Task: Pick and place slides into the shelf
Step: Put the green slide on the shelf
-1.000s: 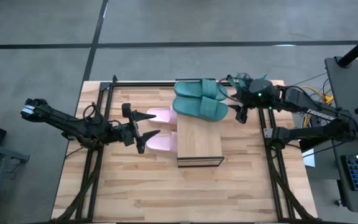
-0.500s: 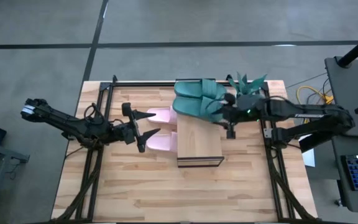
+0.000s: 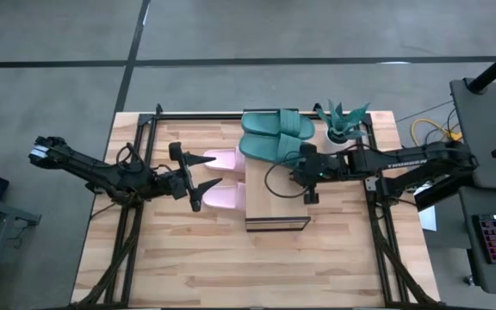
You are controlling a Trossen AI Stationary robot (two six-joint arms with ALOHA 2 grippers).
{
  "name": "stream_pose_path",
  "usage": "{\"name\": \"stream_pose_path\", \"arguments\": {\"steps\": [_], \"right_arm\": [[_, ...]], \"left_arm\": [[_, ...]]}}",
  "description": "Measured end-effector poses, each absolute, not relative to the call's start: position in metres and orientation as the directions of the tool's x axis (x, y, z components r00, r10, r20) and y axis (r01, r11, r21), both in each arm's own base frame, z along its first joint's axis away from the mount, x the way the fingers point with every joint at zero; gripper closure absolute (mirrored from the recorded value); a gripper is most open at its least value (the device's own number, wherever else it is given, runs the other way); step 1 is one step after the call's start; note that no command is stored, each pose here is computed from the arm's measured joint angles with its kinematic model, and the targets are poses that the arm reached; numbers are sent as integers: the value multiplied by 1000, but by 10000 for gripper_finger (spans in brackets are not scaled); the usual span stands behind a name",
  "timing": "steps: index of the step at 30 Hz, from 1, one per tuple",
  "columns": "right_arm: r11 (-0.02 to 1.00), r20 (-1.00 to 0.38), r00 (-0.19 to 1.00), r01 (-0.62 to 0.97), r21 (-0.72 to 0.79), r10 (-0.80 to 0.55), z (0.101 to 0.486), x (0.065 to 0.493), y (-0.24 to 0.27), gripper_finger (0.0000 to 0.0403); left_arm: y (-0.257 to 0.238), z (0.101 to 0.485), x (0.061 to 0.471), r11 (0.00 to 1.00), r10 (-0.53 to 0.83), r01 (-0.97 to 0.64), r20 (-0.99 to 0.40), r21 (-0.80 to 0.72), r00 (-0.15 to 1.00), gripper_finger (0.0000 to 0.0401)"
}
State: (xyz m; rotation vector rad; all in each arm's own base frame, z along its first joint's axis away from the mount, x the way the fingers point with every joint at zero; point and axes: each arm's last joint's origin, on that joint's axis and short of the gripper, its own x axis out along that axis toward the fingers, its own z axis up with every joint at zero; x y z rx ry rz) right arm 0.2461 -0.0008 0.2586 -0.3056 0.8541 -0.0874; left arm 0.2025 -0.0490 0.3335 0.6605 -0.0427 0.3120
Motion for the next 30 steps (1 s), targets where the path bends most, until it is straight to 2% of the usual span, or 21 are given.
{"name": "stream_pose_path", "arguments": {"steps": [5,12,30], "right_arm": [[948,-728,656,-62,-314,-198,259,245,-1,391],[913,-722,615,-8,-407,-317,252,243,-6,394],[875,-695,570,92,-475,-437,249,240,-21,394]], "left_arm": [[-49,333,202,745,271,-298,137,597,953,138],[-49,333,202,745,271,-297,137,597,953,138],[-49,331,203,741,270,-282,115,610,956,138]]}}
